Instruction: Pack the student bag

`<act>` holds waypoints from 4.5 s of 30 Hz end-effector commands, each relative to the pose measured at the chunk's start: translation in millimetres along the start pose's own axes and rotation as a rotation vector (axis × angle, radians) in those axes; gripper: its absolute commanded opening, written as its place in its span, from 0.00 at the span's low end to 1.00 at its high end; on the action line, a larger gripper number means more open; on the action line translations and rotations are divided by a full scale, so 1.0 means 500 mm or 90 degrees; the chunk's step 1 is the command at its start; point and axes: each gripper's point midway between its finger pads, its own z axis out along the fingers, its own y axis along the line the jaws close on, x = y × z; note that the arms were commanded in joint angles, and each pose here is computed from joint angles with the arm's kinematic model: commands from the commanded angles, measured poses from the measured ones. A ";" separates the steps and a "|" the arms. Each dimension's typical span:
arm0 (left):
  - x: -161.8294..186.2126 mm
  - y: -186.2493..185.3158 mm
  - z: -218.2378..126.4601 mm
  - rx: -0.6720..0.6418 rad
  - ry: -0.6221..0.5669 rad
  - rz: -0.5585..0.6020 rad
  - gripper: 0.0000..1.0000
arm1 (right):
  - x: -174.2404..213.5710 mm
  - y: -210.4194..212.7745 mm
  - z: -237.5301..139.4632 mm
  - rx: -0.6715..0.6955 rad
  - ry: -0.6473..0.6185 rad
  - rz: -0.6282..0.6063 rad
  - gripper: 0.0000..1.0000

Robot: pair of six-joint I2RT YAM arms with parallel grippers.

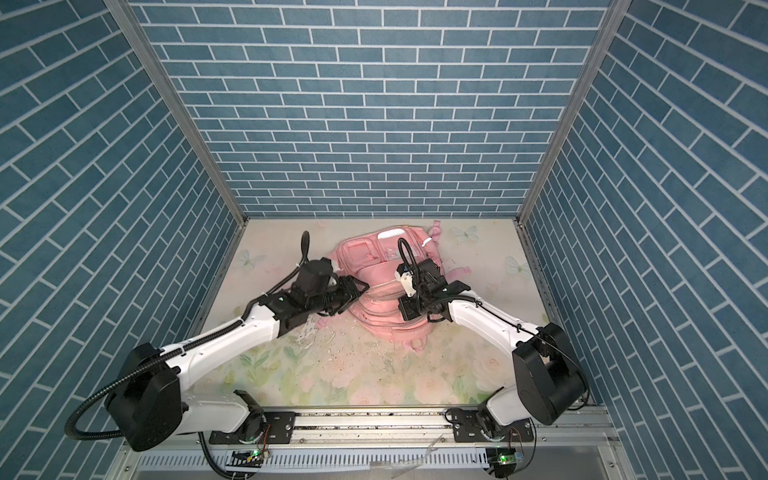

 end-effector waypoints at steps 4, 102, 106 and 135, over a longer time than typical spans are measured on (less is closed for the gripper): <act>0.006 -0.037 0.021 0.080 -0.071 -0.153 0.58 | 0.006 0.023 -0.014 -0.032 -0.017 0.004 0.00; -0.069 -0.031 0.044 0.046 -0.043 0.010 0.43 | -0.013 -0.131 -0.053 0.032 -0.019 -0.001 0.37; -0.100 -0.062 -0.010 0.013 -0.097 0.101 0.59 | -0.039 -0.153 -0.111 0.102 -0.073 0.008 0.55; -0.469 0.315 -0.256 -0.281 -0.578 0.543 0.87 | 0.047 -0.505 -0.256 0.496 -0.592 0.058 0.97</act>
